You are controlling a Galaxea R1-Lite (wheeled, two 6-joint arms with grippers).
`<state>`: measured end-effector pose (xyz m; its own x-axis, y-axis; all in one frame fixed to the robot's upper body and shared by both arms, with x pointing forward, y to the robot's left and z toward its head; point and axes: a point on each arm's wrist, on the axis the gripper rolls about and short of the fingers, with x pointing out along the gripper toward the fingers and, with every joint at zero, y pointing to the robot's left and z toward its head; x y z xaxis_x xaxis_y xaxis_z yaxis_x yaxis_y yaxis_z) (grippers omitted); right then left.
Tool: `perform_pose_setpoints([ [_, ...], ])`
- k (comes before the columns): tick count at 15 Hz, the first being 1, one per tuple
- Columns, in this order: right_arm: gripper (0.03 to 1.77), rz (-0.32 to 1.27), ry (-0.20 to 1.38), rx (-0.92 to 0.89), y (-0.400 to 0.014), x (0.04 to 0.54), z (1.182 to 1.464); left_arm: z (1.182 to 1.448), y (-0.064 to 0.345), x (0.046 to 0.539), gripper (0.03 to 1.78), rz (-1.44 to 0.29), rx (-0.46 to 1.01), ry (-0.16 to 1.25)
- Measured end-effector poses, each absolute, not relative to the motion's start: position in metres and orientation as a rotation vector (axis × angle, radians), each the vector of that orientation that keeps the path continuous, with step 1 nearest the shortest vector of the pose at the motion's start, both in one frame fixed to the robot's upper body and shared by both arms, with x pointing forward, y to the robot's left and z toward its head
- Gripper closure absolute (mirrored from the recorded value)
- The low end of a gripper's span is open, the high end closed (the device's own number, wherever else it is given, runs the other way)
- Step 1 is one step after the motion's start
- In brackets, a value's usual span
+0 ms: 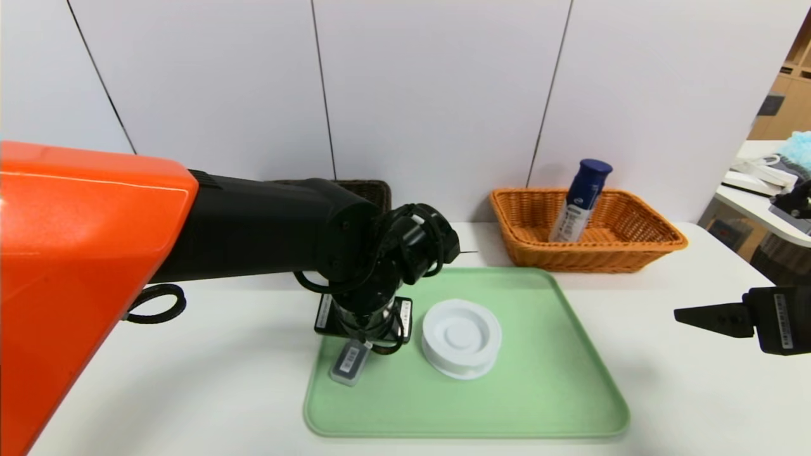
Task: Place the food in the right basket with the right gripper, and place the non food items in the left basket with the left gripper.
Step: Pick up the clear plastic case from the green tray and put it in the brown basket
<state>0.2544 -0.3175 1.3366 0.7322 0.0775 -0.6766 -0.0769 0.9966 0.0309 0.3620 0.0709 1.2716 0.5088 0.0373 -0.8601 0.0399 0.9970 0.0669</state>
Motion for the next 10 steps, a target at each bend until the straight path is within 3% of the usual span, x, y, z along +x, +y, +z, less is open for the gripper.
perform_pose_setpoints([
  [10,0.11,0.093,0.744,0.007,-0.3176,0.2536,1.3368,1.2665,0.0734,0.3701,0.17,-0.042,0.043,1.090],
])
